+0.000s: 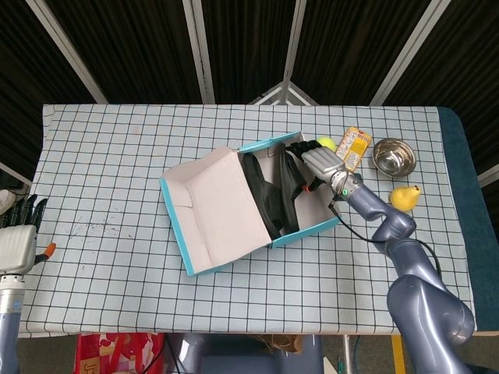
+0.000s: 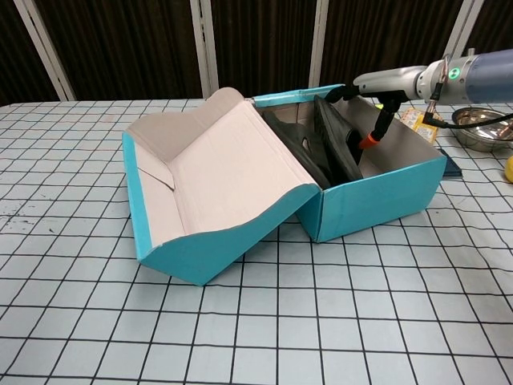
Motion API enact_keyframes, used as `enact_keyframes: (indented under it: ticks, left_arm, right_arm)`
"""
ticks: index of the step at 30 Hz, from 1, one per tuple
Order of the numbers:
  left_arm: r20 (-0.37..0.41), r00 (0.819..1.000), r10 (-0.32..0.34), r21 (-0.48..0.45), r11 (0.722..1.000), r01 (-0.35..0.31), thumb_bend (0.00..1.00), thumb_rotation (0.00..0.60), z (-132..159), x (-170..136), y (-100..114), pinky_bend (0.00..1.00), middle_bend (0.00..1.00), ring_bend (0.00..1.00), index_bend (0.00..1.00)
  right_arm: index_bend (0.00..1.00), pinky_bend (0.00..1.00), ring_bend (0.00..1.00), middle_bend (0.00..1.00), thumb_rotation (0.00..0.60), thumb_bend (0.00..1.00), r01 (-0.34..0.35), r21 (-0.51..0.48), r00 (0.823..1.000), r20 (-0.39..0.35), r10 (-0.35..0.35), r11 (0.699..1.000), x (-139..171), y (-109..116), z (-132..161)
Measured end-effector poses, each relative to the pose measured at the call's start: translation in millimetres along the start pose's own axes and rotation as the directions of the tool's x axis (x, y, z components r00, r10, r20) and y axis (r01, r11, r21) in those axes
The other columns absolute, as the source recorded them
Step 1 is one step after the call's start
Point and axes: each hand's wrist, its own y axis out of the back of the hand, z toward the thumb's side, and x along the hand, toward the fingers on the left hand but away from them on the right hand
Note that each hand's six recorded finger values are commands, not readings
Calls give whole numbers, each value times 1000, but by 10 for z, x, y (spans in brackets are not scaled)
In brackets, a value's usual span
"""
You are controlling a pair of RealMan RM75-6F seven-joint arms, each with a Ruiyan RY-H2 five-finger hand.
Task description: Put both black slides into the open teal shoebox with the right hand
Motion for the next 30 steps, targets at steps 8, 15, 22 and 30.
enact_keyframes:
  ticks: [8,15,22,30]
  left_arm:
    - [8,1000,-2,-9,1000,2,358,600,14,6,-2,104,0,0,88]
    - [16,1000,1,-27,1000,-1,358,600,24,-2,19,104,0,0,89]
    - [30,999,18,-49,999,-17,358,600,24,-42,92,104,0,0,89]
    - [25,999,37,-68,997,-36,358,600,-36,-101,188,104,0,0,90]
  right_arm:
    - [0,0,0,23,600,206,-42,59,999,-1,42,997,45,64,6]
    - [0,0,0,23,600,207,-31,104,999,-15,33,994,143,232,28]
    - [24,0,0,23,600,207,-37,138,999,-13,39,990,309,365,62]
    - [278,6,220,217,600,237,1,59,1000,-22,1,998,683,560,147]
